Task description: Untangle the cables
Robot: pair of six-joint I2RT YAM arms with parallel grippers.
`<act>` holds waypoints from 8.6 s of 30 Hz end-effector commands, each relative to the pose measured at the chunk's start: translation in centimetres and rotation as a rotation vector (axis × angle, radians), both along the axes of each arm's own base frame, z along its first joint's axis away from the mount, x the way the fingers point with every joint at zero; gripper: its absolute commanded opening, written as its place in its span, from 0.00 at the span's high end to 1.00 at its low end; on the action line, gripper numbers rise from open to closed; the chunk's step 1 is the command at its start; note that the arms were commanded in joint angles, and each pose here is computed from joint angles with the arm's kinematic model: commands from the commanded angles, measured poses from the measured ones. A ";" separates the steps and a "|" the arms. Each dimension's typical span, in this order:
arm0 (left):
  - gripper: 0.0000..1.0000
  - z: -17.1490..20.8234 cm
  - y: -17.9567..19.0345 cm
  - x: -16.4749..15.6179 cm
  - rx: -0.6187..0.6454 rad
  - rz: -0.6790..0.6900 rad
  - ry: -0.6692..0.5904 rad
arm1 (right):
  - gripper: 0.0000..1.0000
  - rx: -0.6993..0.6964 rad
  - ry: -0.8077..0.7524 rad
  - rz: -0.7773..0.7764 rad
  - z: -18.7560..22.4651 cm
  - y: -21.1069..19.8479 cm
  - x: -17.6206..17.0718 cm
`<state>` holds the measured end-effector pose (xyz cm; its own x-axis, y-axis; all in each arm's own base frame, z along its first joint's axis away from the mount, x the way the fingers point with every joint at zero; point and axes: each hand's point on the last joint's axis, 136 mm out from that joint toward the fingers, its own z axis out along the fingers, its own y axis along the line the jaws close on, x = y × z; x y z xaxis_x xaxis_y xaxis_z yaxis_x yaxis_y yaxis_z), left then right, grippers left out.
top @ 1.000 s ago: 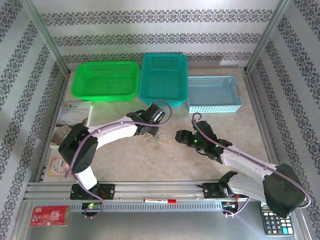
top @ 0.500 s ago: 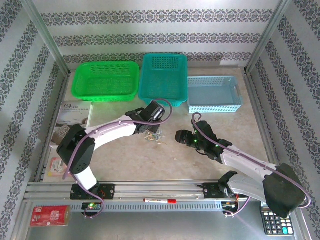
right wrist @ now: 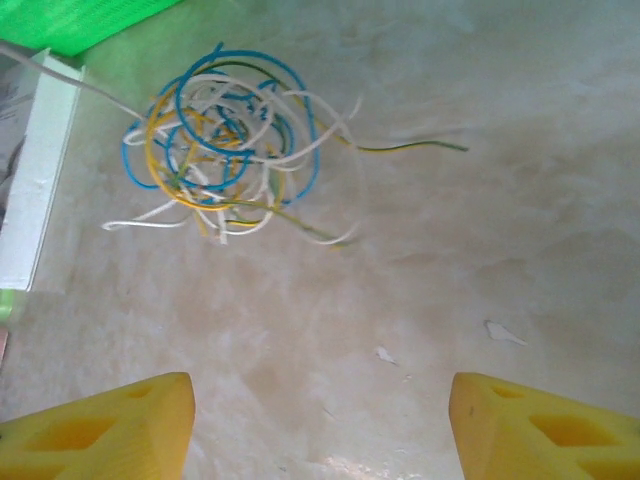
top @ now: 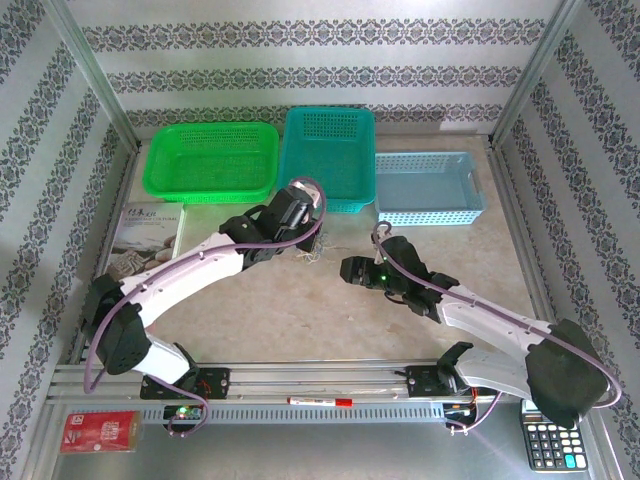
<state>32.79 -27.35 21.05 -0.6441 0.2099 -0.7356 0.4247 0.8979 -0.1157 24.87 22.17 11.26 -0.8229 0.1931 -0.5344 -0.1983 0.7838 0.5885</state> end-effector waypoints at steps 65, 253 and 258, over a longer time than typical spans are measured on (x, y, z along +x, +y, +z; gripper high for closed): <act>1.00 30.4 1.9 -2.9 -0.759 -0.074 -0.332 | 0.45 -0.117 -0.172 -0.237 -8.6 -0.8 4.4; 0.08 4.2 8.0 -1.4 -0.371 0.193 -0.149 | 1.00 0.121 -0.409 0.109 11.9 3.4 1.5; 0.04 1.9 6.9 -2.7 -0.354 0.084 -0.130 | 1.00 0.125 -0.417 0.110 12.6 3.5 1.7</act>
